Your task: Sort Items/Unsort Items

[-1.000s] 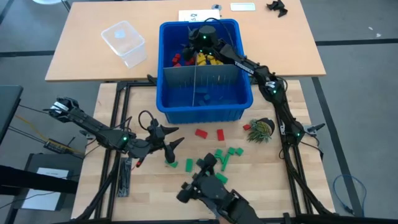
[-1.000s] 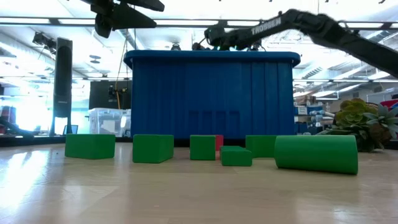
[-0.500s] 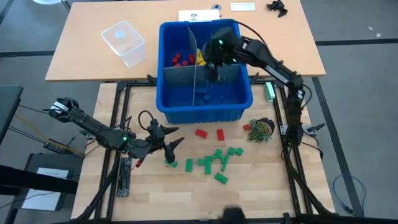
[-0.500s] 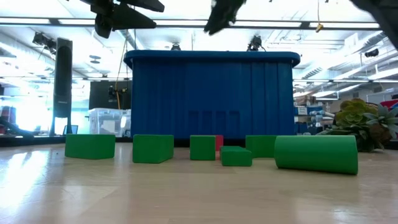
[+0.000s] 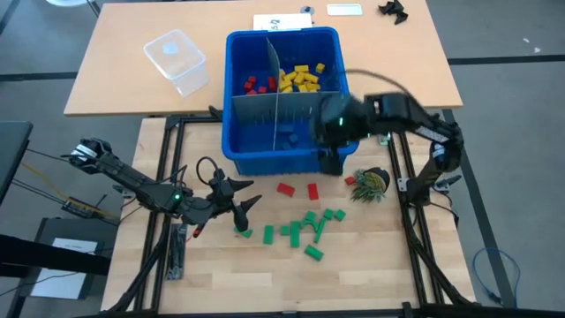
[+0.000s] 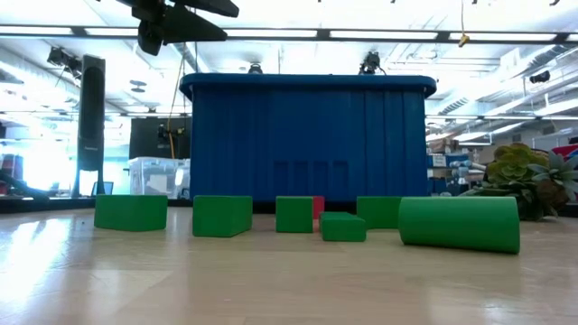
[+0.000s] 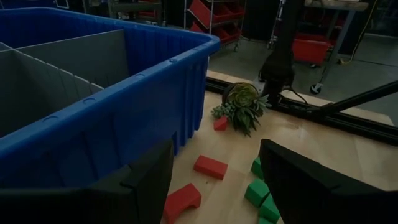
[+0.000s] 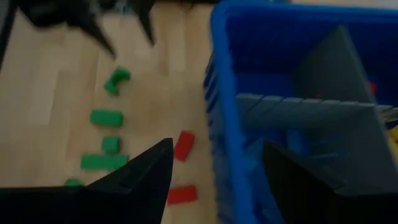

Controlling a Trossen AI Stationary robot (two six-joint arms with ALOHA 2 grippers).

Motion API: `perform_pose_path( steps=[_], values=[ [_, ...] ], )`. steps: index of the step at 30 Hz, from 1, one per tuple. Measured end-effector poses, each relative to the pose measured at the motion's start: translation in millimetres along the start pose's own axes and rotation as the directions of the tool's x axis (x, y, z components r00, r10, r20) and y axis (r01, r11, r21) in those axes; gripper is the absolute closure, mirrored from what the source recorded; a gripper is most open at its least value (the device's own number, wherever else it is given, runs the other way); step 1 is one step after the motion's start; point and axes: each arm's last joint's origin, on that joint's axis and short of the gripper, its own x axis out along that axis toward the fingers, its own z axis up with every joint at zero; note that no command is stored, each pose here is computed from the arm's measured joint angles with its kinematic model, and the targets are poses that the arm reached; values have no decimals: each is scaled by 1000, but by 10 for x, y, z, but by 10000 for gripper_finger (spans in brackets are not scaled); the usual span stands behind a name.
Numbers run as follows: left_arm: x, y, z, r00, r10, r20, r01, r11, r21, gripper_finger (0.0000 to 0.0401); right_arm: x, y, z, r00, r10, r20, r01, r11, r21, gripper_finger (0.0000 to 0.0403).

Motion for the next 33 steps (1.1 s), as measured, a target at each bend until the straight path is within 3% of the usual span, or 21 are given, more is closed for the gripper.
perform_pose_path(
  steps=[8, 15, 19, 23, 29, 33],
  values=[
    [0, 0, 0, 1000, 0, 0, 0, 1000, 0, 153, 288, 879, -314, 997, -31, -76, 19, 989, -147, 162],
    [0, 0, 0, 1000, 0, 0, 0, 1000, 0, 153, 693, 1329, -703, 999, -1, 40, 4, 995, -99, 167],
    [0, 0, 0, 1000, 0, 0, 0, 1000, 0, 153, 1057, 1422, -955, 999, 2, 47, -2, 1000, -3, 166],
    [0, 0, 0, 1000, 0, 0, 0, 1000, 0, 153, 1417, 1459, -1208, 999, -10, 36, 9, 1000, 18, 165],
    [0, 0, 0, 1000, 0, 0, 0, 1000, 1, 153, 1792, 1280, -1379, 995, -56, 84, 42, 986, 164, 141],
    [1, 0, -1, 1000, 0, -1, 0, 1000, 1, 153, 1977, 1173, -1488, 992, -79, 94, 62, 983, 171, 119]
  ],
)
